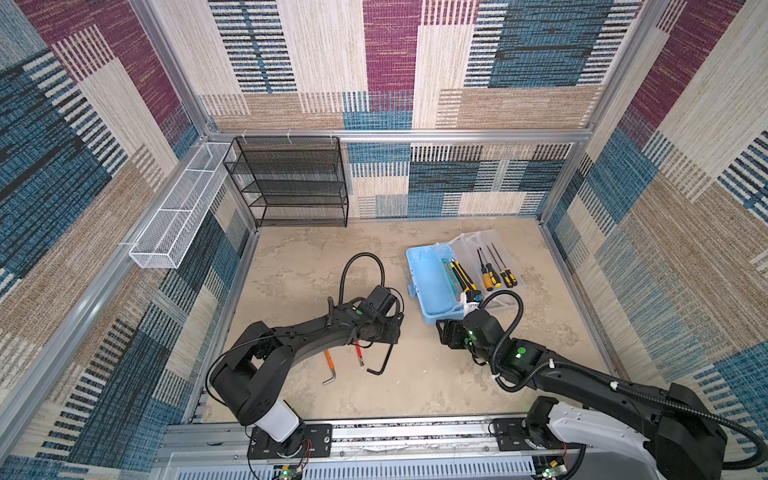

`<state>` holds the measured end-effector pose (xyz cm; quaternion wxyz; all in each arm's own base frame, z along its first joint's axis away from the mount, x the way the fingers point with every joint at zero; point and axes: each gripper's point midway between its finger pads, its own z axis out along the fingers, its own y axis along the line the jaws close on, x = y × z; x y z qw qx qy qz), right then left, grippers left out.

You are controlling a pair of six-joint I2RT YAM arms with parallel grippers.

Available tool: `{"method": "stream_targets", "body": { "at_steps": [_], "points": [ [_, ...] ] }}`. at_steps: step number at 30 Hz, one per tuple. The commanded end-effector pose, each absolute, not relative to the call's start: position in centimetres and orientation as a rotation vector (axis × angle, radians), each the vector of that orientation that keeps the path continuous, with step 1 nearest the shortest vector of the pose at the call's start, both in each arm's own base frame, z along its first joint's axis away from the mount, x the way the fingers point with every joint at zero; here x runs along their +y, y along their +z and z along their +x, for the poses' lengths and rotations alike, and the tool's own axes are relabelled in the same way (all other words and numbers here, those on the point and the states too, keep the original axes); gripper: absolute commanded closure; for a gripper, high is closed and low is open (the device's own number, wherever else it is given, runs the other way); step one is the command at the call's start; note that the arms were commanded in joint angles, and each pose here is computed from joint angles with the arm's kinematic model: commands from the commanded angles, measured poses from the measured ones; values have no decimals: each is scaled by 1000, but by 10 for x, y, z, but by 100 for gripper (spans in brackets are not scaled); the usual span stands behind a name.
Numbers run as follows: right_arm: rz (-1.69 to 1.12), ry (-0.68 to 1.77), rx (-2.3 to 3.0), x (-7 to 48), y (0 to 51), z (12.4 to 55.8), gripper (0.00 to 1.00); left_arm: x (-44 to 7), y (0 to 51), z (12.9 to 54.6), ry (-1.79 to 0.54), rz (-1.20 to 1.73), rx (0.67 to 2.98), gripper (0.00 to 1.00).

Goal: Pack the tool kit
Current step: 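Lower left gripper onto the black L-shaped hex key while right moves beside box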

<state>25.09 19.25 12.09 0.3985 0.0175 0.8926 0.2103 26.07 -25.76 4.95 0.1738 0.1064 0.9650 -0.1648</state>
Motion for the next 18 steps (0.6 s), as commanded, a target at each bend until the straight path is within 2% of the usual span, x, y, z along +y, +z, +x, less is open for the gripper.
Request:
{"method": "stream_targets", "body": {
  "at_steps": [1, 10, 18],
  "points": [
    [41, 560, 2217, 191, 132, 257, 25, -249, 43, 255, -322, 402, 2748, 47],
    [50, 546, 2177, 178, 145, 264, 24, -251, 27, 242, -166, 525, 2796, 53],
    [43, 519, 2150, 174, 154, 271, 23, -250, 18, 233, -120, 587, 2836, 60]
  ]
}}
